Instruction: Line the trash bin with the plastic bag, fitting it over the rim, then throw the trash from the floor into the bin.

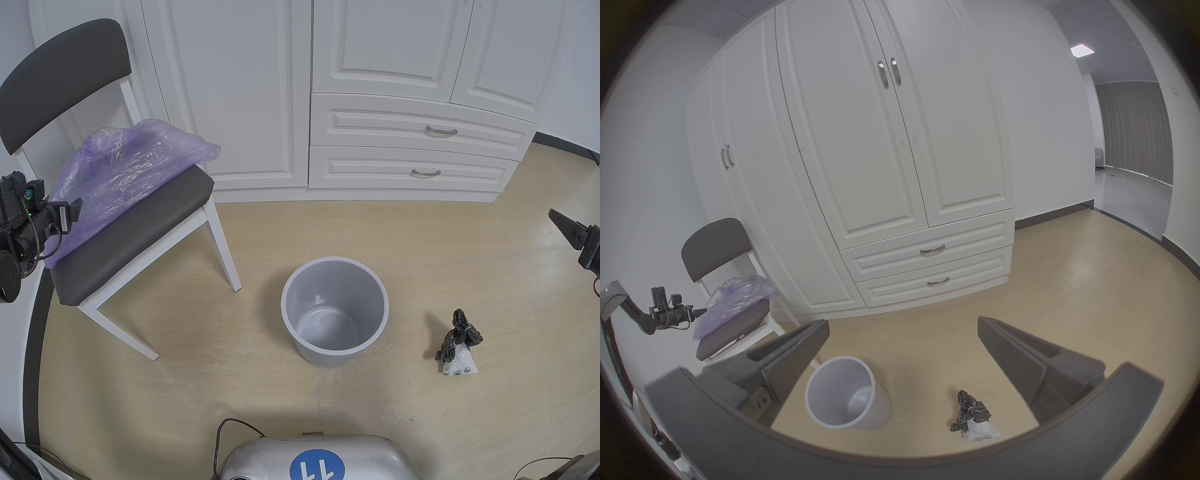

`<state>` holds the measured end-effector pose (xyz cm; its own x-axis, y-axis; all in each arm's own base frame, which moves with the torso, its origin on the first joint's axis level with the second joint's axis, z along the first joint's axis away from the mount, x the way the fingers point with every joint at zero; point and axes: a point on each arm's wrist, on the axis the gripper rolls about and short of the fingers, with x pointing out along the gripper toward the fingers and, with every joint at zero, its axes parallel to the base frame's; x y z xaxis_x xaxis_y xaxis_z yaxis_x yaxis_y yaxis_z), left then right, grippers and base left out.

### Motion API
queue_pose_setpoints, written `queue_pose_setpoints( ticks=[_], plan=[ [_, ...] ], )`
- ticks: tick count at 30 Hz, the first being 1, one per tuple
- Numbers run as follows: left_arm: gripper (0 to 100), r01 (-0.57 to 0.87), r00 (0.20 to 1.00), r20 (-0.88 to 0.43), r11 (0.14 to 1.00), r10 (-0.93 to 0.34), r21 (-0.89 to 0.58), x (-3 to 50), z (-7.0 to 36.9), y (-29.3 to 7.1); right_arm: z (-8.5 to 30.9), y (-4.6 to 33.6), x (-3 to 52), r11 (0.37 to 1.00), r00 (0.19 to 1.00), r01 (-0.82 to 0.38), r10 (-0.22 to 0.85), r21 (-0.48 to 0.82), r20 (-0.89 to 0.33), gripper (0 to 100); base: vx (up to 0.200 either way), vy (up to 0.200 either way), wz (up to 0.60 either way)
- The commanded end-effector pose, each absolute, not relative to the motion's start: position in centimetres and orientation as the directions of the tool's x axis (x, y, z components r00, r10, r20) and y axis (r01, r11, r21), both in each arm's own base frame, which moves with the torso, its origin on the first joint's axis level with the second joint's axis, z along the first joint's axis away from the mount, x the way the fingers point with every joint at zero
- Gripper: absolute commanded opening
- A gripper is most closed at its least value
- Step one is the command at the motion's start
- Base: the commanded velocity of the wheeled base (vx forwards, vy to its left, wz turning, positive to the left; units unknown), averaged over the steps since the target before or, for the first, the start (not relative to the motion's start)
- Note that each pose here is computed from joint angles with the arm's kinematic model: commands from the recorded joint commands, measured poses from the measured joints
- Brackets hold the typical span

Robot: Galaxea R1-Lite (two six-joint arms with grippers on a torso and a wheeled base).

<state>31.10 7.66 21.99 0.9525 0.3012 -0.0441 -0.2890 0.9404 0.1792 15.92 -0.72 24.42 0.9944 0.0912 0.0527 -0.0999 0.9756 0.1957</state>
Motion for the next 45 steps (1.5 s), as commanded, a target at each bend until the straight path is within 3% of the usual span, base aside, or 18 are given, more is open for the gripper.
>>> queue_pose_setpoints(
  ticks=[1, 5, 7, 20, 40, 45],
  plan=[
    [100, -0.139, 0.984, -0.089, 0.973, 0.157, 0.183, 28.2, 21.9, 2.4, 24.3, -0.7, 16.0, 0.976, 0.995, -0.101, 0.094, 0.195, 0.045, 100, 0.0, 0.0, 0.0],
    [100, -0.088, 0.985, -0.126, 0.976, 0.115, 0.2, 28.5, 20.8, 0.4, 24.2, -0.7, 16.0, 0.976, 0.995, -0.1, 0.093, 0.196, 0.042, 100, 0.0, 0.0, 0.0],
    [100, -0.118, 0.973, -0.168, 0.967, 0.158, 0.223, 30.2, 19.1, -0.7, 24.2, -0.7, 16.0, 0.976, 0.995, -0.1, 0.093, 0.196, 0.042, 100, 0.0, 0.0, 0.0],
    [100, -0.202, 0.94, -0.192, 0.911, 0.284, 0.359, 34.7, 17.0, -0.6, 24.0, -0.8, 16.4, 0.975, 0.995, -0.095, 0.092, 0.198, 0.026, 100, 0.0, 0.0, 0.0],
    [100, -0.325, 0.911, -0.118, 0.864, 0.395, 0.385, 37.1, 18.3, 1.6, 24.0, -0.8, 16.4, 0.975, 0.995, -0.096, 0.092, 0.198, 0.027, 100, 0.0, 0.0, 0.0],
    [100, -0.364, 0.908, -0.064, 0.856, 0.414, 0.368, 36.9, 20.5, 2.8, 24.0, -0.8, 16.4, 0.976, 0.996, -0.092, 0.087, 0.198, 0.03, 100, 0.0, 0.0, 0.0]
  ],
)
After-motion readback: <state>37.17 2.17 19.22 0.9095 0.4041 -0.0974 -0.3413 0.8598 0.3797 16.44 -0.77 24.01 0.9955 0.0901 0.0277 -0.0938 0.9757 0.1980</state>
